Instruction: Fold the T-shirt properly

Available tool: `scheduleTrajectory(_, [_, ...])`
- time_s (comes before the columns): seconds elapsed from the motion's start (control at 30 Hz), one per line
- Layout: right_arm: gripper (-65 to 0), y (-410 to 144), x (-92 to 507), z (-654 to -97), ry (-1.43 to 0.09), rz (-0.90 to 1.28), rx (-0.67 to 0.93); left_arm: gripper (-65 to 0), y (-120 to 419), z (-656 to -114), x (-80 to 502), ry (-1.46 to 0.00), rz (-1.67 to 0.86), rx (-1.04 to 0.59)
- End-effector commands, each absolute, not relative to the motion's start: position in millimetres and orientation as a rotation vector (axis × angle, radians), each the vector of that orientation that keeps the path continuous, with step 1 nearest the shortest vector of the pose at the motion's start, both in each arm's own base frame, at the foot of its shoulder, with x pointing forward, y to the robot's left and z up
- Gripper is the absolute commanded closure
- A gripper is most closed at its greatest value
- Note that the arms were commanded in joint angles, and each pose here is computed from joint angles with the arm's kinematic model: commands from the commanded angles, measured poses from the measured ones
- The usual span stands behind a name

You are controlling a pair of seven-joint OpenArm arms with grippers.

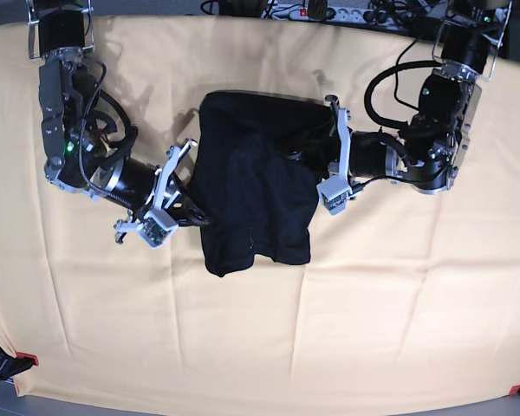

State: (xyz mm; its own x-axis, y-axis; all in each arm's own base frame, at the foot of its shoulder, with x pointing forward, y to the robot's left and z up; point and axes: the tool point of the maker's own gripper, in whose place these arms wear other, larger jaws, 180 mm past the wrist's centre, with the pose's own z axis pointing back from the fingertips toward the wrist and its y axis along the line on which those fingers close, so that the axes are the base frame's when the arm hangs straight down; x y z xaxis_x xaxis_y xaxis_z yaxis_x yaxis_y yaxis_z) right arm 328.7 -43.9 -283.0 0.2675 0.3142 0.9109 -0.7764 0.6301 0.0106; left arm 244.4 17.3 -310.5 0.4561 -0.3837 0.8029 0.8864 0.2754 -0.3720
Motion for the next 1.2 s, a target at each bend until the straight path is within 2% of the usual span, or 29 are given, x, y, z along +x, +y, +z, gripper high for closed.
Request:
scheduleTrajectory(0.0, [0.0,-42.3,340.5,-269.1,-1.112,0.766,0.540,0.0,15.0,-300.6,250.2,-0.703,-0.945,-0.930])
scheduleTrajectory(0.2, [0.0,-32.1,377.0,-280.6,-1.083,0.674,0.598,0.0,20.4,-330.5,242.1,-0.690,-0.945,-0.827])
scheduleTrajectory(0.37, [0.0,-26.9,378.2,-310.2,-0.992,0.686,0.584,0.0,28.7,-355.7,225.6,-0.629,-0.953,-0.763])
scheduleTrajectory(0.6, [0.0,-53.3,369.9,-362.1,-0.838,0.794,0.369,0.0,29.1,-360.2,220.2,-0.625,-0.945,-0.763])
scheduleTrajectory(0.77, [0.0,-115.3,392.9,-366.8,-0.823,0.672,0.119,0.0,29.8,-352.7,232.0,-0.654,-0.959,-0.748])
scheduleTrajectory(0.87, [0.0,-135.5,397.3,-367.0,-0.821,0.621,0.052,0.0,30.1,-347.2,240.3,-0.675,-0.968,-0.737])
scheduleTrajectory(1.0, [0.0,-135.9,400.6,-359.5,-0.839,0.566,0.075,0.0,31.1,-337.2,254.1,-0.709,-0.984,-0.716])
scheduleTrajectory(1.17, [0.0,-111.6,388.4,-312.5,-0.892,0.561,0.297,0.0,46.8,-305.7,276.8,-0.815,-0.964,-0.683])
